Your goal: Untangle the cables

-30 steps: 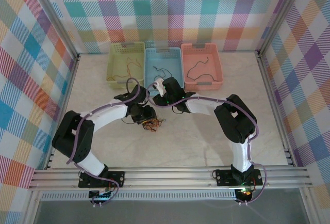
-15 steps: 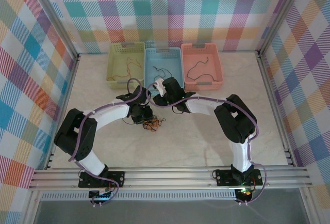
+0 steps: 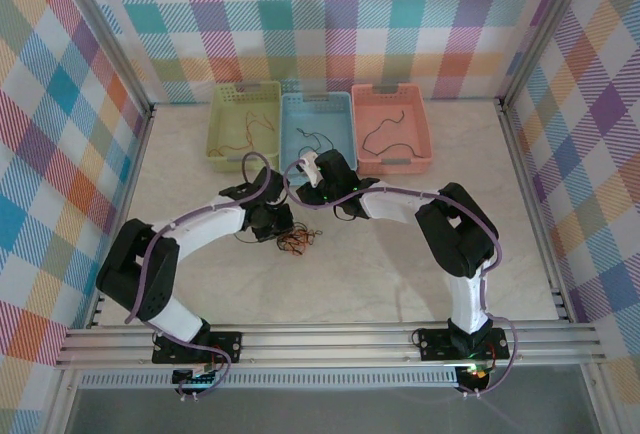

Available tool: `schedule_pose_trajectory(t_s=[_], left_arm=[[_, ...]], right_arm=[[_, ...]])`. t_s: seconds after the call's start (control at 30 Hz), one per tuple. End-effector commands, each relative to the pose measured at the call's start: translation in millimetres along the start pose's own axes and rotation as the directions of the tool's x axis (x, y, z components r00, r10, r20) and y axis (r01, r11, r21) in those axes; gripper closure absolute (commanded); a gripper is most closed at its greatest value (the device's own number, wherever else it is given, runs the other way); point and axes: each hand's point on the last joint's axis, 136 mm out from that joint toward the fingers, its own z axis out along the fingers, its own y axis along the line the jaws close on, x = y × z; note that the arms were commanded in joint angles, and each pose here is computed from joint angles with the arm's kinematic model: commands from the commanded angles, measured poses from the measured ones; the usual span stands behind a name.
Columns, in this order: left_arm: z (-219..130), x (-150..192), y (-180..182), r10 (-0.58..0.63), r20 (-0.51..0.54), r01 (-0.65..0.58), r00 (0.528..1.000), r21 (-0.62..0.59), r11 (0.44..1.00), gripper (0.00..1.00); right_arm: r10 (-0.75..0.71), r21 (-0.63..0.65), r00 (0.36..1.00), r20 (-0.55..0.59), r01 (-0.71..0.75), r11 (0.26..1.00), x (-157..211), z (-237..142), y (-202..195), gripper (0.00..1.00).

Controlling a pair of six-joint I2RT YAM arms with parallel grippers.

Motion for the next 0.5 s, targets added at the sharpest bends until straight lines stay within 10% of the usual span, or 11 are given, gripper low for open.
schedule_pose_trajectory(t_s=[0.0, 0.47], left_arm=[[-8.5, 0.9, 0.1, 0.023, 0.028, -0.024, 0.999, 0.007, 1.0, 0.95], [-57.7, -1.7, -23.3, 0.119, 0.171, -0.149, 0.978, 0.173, 0.974, 1.0]], right_arm=[[0.011, -0.002, 1.0, 0.024, -0.011, 1.0, -11.1, -5.2, -0.5, 0.65], [0.004, -0.025, 0.998, 0.063, -0.002, 1.0, -16.7, -11.9, 3.8, 0.64]])
